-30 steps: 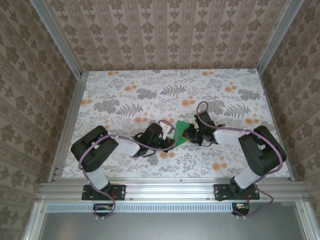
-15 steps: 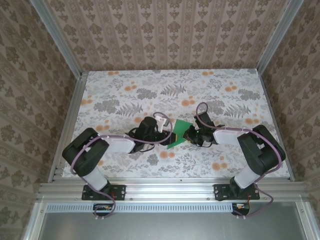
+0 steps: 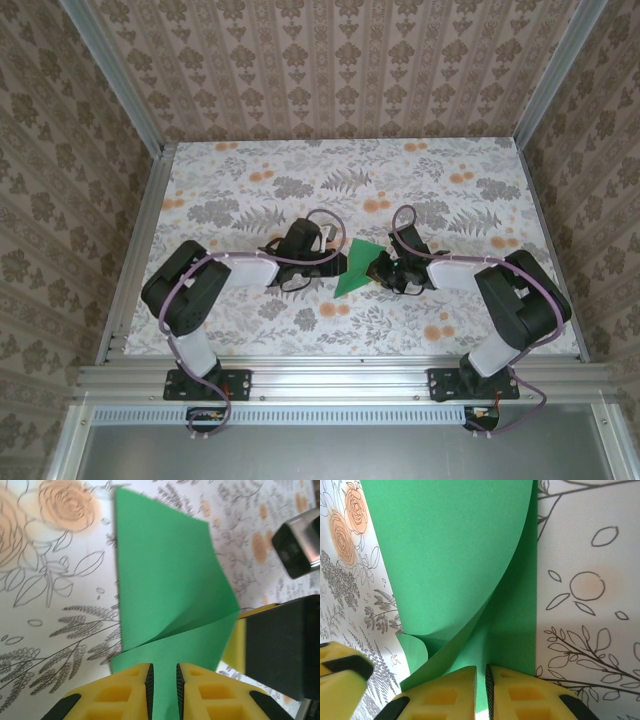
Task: Fold a paper plane with a square sheet of paper (pick it up from the middle)
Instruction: Fourth fold the wing at the center of the table.
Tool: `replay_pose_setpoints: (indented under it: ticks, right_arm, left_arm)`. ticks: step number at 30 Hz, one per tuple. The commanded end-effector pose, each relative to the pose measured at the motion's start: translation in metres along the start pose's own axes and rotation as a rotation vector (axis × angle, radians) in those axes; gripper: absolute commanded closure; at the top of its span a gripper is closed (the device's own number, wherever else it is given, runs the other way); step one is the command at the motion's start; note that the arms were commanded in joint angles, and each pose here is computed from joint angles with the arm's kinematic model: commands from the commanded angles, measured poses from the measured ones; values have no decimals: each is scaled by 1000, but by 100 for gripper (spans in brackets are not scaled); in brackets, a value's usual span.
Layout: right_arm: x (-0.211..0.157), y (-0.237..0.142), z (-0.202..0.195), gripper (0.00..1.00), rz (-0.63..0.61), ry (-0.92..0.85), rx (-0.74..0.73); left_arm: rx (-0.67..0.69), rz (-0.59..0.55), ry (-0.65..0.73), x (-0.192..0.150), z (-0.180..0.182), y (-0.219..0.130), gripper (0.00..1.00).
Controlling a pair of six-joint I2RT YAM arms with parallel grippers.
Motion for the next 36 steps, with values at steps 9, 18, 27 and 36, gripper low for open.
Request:
replay_pose_setpoints:
  ticks: [9,18,27,36]
  right_arm:
    - [-5,4,-20,84,-1,38,-31]
    - [-6,4,-19,75,-3,39,-3]
    - [-7,4,-23,62,2,32,-37]
    - [-5,1,-29,57,0,18,-135]
  left_arm:
    - [4,161,-13,-11,-2,25,89]
    - [-57,197,-14,-10,-9,36,91]
    - [-129,161,-70,2,-10,29,91]
    - [-85,104,-123,14,4,9,90]
Point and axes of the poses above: each hand's point on the last joint's axis, 136 mm out from that joint toward the fingers, its own y axis out along the fingers, its own z axis along the line the jaws close on, x = y × z, the point moved 8 cm from there along -y, back along the fingers, and after that the axes turned 3 degrees about y, right-handed, at the moved point
